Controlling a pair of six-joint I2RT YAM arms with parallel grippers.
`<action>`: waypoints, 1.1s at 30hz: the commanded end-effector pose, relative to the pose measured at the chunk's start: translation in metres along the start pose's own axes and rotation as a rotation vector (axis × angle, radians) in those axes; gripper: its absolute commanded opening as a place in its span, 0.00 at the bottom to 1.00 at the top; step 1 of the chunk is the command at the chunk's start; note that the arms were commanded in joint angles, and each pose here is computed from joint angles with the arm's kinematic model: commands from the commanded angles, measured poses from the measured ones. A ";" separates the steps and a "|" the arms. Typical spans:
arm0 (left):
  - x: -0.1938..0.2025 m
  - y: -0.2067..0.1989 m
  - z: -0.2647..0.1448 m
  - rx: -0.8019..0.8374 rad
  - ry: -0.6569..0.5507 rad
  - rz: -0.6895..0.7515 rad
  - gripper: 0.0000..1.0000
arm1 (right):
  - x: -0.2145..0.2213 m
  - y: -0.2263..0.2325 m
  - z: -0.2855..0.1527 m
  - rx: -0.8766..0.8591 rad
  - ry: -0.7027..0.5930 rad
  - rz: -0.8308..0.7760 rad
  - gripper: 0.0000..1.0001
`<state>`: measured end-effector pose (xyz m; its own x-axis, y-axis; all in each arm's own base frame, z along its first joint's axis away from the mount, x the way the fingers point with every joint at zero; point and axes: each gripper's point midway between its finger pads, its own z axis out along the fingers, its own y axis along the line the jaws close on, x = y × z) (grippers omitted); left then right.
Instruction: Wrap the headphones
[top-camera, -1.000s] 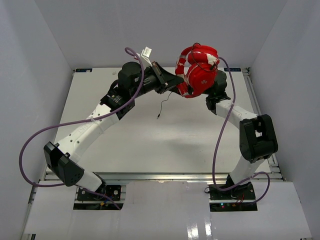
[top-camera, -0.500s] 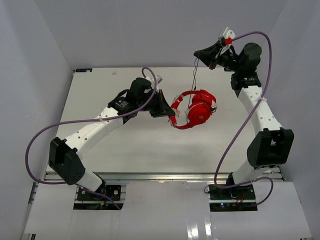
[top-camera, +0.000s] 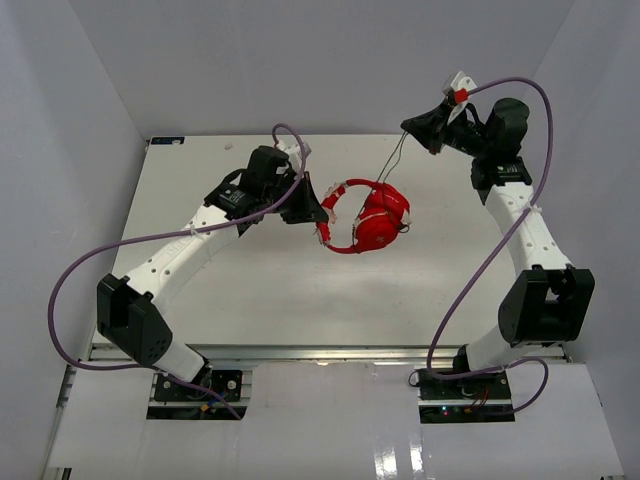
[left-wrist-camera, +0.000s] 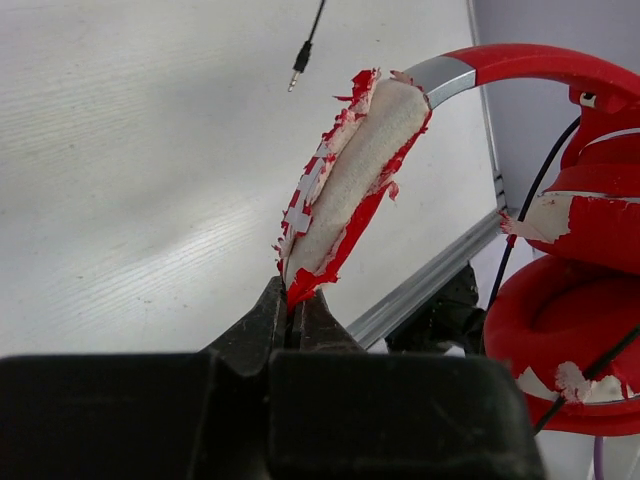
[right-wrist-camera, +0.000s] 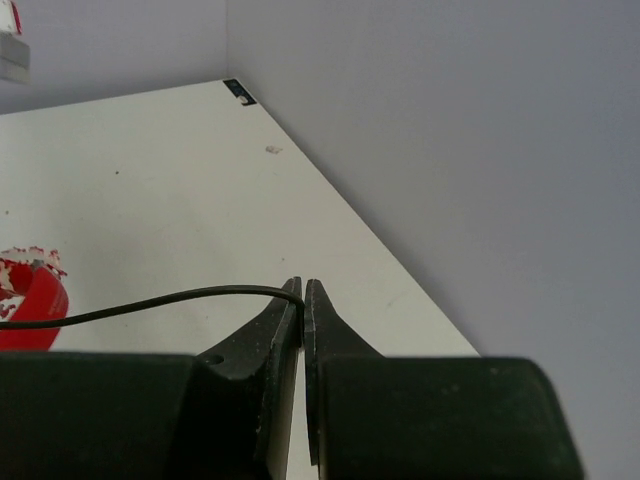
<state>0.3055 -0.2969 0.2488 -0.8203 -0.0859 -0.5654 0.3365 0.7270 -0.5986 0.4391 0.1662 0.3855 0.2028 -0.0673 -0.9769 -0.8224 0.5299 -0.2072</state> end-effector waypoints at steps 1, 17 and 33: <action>-0.029 -0.079 -0.041 0.316 -0.082 0.135 0.00 | 0.038 0.011 -0.007 -0.004 0.061 0.024 0.08; -0.117 -0.152 -0.103 0.372 -0.354 0.259 0.00 | 0.045 0.106 -0.013 -0.343 -0.099 0.278 0.08; -0.103 -0.108 -0.069 -0.006 -0.291 0.344 0.00 | 0.019 0.056 -0.044 -0.152 -0.272 0.343 0.08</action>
<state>0.3276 -0.3478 0.3900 -0.5575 -0.0080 -0.8301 0.5912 0.6982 -0.4037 0.3608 0.1915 0.3210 -0.1099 0.2491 -0.9622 -0.9526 0.2498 0.1734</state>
